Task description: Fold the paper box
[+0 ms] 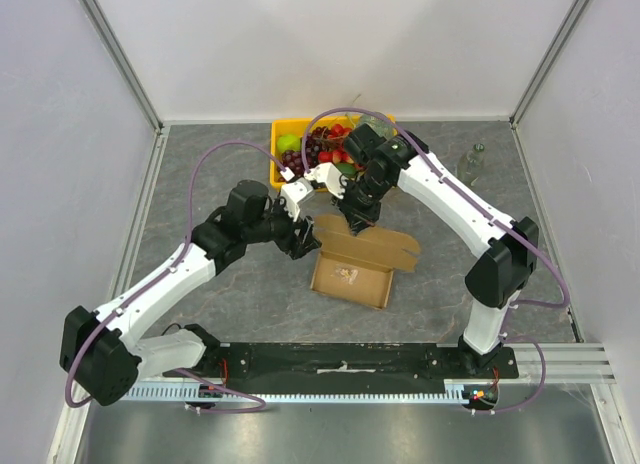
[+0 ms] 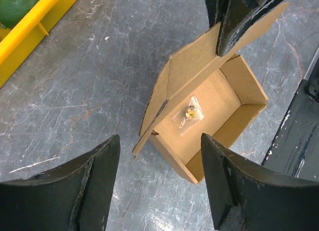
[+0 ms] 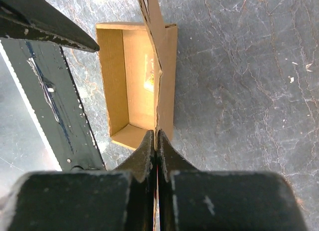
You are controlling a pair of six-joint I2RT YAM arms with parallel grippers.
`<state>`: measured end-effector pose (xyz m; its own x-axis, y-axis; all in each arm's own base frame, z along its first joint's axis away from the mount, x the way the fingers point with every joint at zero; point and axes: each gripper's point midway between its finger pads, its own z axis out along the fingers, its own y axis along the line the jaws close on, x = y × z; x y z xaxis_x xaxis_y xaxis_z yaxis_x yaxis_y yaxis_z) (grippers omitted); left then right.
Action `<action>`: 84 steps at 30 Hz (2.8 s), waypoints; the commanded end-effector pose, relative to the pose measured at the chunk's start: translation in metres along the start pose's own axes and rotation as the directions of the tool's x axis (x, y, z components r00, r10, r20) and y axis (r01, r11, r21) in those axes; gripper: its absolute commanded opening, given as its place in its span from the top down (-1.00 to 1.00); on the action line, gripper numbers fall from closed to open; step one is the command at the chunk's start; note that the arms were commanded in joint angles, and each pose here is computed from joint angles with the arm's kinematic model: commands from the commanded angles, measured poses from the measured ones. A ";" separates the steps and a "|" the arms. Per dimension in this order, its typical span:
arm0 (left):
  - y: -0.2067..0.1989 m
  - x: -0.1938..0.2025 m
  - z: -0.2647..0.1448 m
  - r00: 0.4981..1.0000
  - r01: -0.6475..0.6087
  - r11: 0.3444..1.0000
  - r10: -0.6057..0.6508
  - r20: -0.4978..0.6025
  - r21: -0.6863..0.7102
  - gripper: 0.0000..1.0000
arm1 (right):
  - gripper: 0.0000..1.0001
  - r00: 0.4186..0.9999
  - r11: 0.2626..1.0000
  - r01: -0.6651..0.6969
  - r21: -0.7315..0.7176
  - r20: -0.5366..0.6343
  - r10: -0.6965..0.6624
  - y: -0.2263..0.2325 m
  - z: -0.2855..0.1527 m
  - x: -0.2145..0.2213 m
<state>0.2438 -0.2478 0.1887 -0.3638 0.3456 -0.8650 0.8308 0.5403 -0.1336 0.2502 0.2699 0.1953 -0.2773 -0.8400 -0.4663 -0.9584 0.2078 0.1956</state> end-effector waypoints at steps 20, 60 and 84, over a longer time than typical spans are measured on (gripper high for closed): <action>0.025 0.005 0.001 1.000 0.003 0.997 -0.004 -0.009 -0.080 -0.40 | 1.00 0.992 0.998 0.067 -0.013 0.104 -0.065 0.026 -0.029 -0.014; 0.001 -0.018 -0.014 0.950 0.126 0.992 -0.120 0.287 0.000 -0.20 | 1.00 0.990 0.998 0.057 -0.008 0.132 -0.056 0.027 -0.030 -0.016; -0.018 -0.014 -0.005 0.940 0.098 0.986 -0.136 0.313 0.133 0.06 | 1.00 0.988 0.998 0.066 -0.020 0.142 -0.062 0.030 -0.031 -0.016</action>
<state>0.2365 -0.2522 0.2003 -0.3161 0.0497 -0.9474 0.8230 0.5112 -0.2478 0.2314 0.2705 0.2220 -0.2509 -0.7957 -0.5513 -0.9657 0.1668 0.1988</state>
